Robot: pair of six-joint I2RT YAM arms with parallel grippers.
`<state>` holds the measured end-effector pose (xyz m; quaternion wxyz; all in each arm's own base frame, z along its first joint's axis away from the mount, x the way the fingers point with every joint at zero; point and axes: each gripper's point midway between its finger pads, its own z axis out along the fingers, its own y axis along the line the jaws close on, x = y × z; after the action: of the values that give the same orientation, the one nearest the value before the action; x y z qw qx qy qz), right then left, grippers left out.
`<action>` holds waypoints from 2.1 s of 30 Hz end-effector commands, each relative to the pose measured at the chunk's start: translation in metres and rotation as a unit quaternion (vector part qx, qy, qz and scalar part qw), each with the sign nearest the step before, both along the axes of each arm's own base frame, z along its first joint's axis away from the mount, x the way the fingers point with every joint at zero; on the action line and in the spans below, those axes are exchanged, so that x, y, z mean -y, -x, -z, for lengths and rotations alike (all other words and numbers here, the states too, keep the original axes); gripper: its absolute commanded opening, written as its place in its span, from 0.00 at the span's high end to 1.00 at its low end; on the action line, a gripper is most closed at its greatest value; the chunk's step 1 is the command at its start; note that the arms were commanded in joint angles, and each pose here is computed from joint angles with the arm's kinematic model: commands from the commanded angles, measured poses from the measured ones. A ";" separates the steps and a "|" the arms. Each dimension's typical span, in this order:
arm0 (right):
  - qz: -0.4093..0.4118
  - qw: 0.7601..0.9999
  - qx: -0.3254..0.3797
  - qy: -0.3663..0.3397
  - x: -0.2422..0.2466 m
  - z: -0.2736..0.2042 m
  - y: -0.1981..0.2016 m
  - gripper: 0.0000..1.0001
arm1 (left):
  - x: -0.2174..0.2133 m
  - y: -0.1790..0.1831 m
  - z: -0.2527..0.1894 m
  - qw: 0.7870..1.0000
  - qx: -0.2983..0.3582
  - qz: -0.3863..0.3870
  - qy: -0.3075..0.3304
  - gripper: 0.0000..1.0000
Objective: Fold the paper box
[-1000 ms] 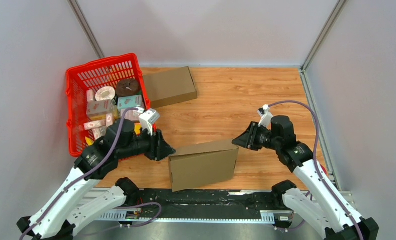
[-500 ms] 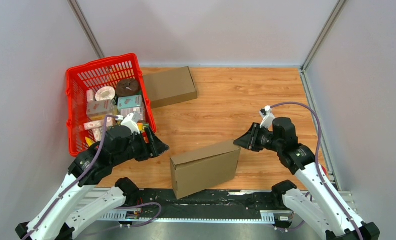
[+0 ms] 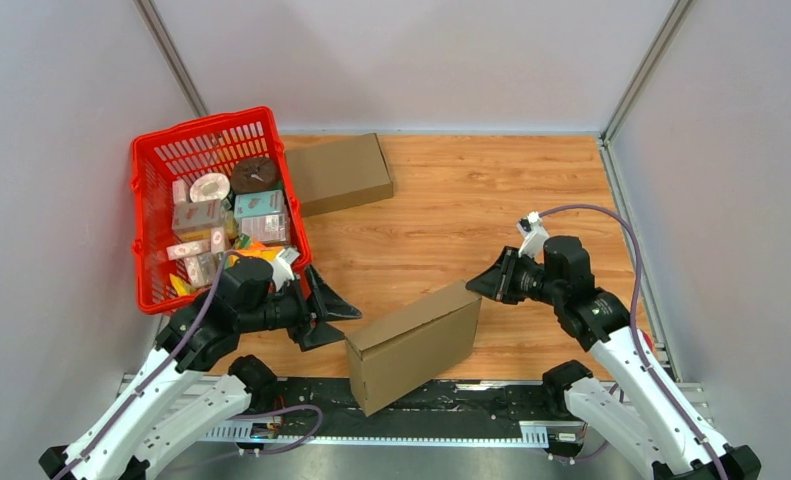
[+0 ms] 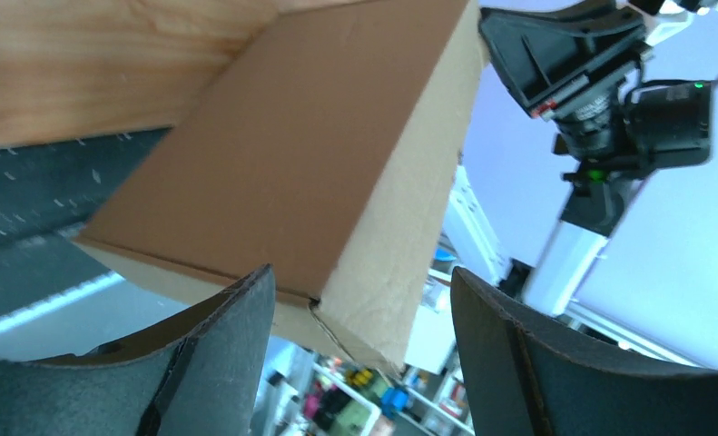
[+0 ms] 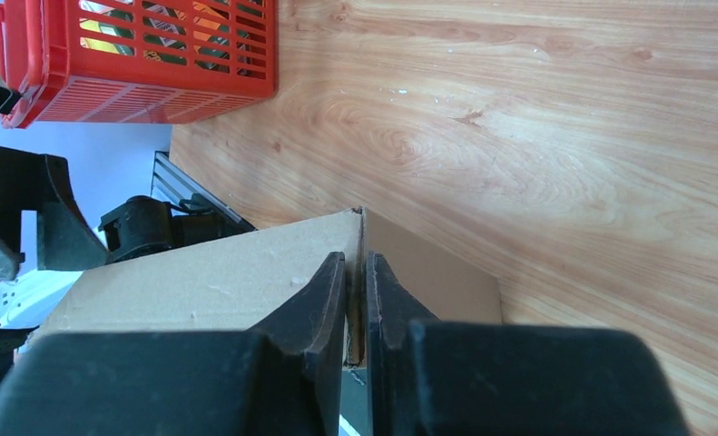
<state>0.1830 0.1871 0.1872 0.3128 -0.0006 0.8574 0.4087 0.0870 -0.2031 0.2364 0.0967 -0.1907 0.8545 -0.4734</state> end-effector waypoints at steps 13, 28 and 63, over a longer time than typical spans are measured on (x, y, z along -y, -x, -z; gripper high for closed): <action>0.029 0.997 -0.042 0.061 0.020 0.036 0.012 0.90 | -0.025 0.016 -0.032 0.989 0.125 0.063 -0.054 0.20; 0.026 0.997 -0.034 0.057 0.015 0.032 0.011 0.92 | 0.004 0.012 -0.019 0.998 -0.040 0.002 0.045 0.15; 0.094 0.993 -0.032 0.062 0.025 0.046 0.014 0.92 | 0.015 -0.047 0.042 0.968 0.175 0.082 -0.162 0.92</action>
<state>0.1969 0.1677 0.1832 0.3872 0.0808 0.8480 0.3527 0.0896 -0.2248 0.1961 0.1028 -0.0755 0.9067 -0.4020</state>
